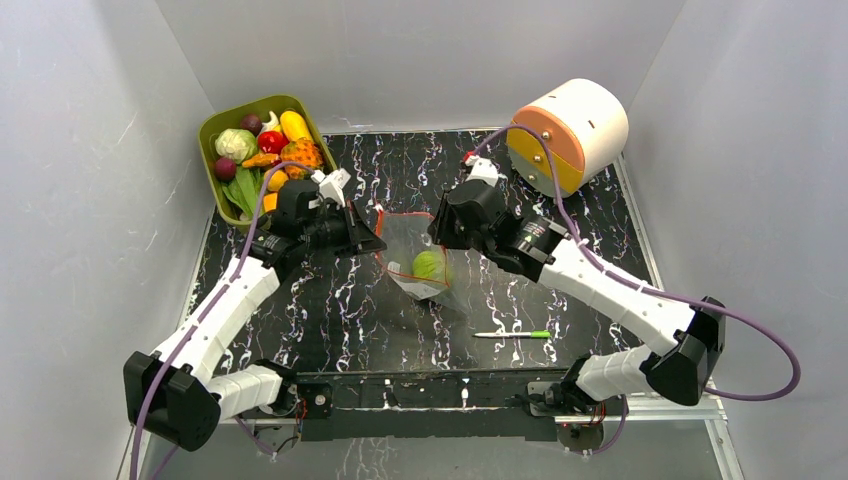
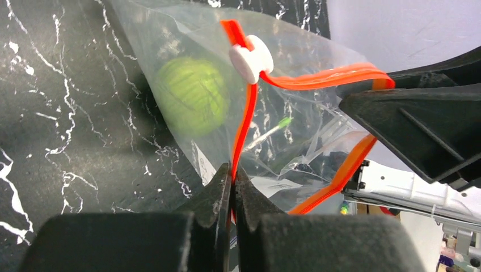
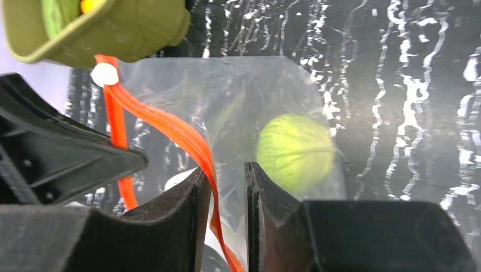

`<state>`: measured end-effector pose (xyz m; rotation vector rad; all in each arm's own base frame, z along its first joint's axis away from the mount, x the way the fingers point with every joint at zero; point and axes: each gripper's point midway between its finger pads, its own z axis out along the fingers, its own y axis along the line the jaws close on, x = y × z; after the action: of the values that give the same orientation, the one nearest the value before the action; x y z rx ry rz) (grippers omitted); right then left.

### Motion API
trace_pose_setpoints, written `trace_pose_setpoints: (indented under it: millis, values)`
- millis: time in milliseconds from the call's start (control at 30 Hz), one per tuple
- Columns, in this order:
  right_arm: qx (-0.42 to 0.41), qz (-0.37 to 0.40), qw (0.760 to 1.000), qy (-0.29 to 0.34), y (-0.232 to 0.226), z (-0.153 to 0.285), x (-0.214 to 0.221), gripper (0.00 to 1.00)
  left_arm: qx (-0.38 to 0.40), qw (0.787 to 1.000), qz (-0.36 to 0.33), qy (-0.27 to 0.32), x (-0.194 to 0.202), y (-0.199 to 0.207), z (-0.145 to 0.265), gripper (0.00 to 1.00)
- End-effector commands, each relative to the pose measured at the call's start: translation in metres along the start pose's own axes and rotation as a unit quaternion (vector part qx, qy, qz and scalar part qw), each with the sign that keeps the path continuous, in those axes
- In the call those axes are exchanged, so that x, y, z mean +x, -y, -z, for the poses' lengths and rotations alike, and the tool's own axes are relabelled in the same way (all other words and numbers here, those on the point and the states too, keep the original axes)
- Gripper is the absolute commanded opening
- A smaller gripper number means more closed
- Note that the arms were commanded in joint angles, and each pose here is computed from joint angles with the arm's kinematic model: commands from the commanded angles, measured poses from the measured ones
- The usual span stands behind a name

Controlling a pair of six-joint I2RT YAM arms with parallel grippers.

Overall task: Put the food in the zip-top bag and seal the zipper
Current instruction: Place the fake vegetable in the zipper food storage bag.

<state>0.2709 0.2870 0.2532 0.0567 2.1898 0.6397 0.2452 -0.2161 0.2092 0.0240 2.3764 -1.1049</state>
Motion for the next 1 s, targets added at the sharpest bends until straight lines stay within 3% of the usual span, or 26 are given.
trace_pose_setpoints:
  millis: [0,167,233,300,733,833,933,967]
  values:
    - [0.067,0.085,0.994,-0.012,0.023,0.023,-0.014,0.24,0.045,0.998,-0.023,0.025,-0.021,0.030,0.007,0.00]
    - [0.129,0.131,0.983,0.010,0.044,0.037,-0.035,0.05,0.040,0.998,-0.030,0.030,-0.028,0.033,0.007,0.00]
    - [0.206,0.142,0.967,0.054,0.066,0.051,-0.061,0.01,0.021,0.998,-0.035,0.038,-0.034,0.030,0.009,0.00]
    - [0.229,0.146,0.958,0.088,0.070,0.065,-0.081,0.00,0.003,0.998,-0.045,0.043,-0.044,0.032,0.012,0.00]
    - [0.124,0.112,0.985,0.053,0.035,0.029,-0.051,0.00,-0.008,0.998,-0.053,0.028,-0.057,0.020,-0.015,0.01]
    - [0.078,0.116,0.989,0.052,0.017,0.023,-0.051,0.00,-0.028,0.998,-0.057,0.019,-0.058,0.019,-0.009,0.15]
    - [0.048,0.105,0.992,0.051,0.005,0.020,-0.049,0.00,-0.056,0.996,-0.062,0.034,-0.066,0.019,0.003,0.48]
    - [0.044,0.100,0.993,0.052,0.003,0.019,-0.050,0.00,-0.061,0.995,-0.063,0.041,-0.068,0.019,0.007,0.54]
